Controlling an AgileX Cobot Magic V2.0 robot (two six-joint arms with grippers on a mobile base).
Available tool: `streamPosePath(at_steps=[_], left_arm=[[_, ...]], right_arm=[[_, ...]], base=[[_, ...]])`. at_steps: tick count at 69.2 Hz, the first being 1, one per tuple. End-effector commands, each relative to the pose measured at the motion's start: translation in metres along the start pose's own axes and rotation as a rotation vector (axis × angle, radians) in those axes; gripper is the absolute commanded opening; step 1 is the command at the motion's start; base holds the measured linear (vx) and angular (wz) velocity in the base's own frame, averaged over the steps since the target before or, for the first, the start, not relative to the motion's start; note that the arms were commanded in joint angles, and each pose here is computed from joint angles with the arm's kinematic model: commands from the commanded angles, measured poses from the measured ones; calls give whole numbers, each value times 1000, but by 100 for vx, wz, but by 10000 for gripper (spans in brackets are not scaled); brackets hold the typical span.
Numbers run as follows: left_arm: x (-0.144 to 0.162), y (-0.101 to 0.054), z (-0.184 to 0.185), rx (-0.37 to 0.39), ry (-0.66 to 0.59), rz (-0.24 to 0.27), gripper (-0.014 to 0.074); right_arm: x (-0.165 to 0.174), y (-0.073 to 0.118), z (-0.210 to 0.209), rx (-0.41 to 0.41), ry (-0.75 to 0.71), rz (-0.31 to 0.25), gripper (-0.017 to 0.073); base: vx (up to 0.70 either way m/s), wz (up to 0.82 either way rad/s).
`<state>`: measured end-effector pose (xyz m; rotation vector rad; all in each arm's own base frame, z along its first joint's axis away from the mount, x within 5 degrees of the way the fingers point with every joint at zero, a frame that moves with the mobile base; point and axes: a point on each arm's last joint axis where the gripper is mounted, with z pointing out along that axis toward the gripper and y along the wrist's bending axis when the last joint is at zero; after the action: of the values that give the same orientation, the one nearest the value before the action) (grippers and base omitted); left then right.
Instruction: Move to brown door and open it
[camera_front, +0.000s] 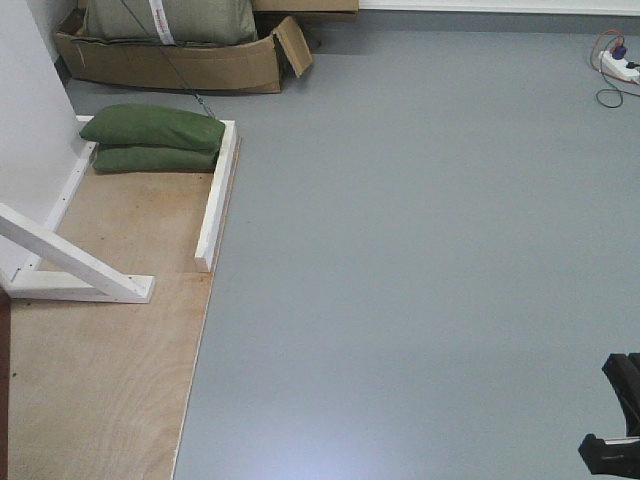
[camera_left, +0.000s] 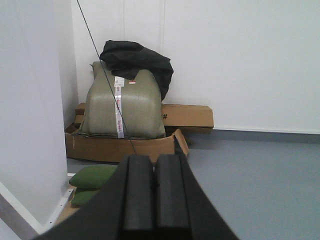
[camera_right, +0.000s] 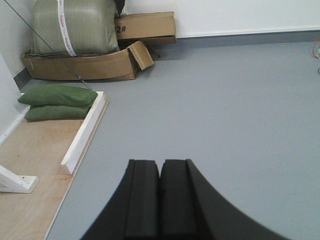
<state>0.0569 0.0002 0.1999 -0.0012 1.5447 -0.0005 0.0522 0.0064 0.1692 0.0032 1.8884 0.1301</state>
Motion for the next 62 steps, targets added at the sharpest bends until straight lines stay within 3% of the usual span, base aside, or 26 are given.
streamPosePath(at_steps=[1, 12, 20, 28, 35, 52, 58, 62], left_arm=[[-8, -2, -2, 20, -140, -4, 17], [-57, -4, -9, 39, -442, 7, 17], [-121, -5, -17, 9, -674, 76, 17], [-178, -5, -25, -48, -809, 160, 17], [-227, -6, -42, -140, -928, 296, 17], [-297, -15, -88, -545, -1082, 795, 17], [-311, -18, -104, -684, -1109, 888, 17], [-319, -19, -115, -770, -1131, 903, 17]], right_arm=[[-7, 0, -1, 3, -94, -16, 0], [-7, 0, -1, 3, -94, -16, 0], [-7, 0, -1, 3, -94, -16, 0], [-7, 0, -1, 3, -94, -16, 0], [-7, 0, -1, 3, -94, -16, 0], [-7, 0, -1, 3, -94, -16, 0], [-7, 0, -1, 3, -94, -16, 0], [-7, 0, -1, 3, -94, -16, 0]], base=[[0, 0], [0, 0], [0, 0], [0, 0], [0, 0], [0, 0], [0, 0], [0, 0]])
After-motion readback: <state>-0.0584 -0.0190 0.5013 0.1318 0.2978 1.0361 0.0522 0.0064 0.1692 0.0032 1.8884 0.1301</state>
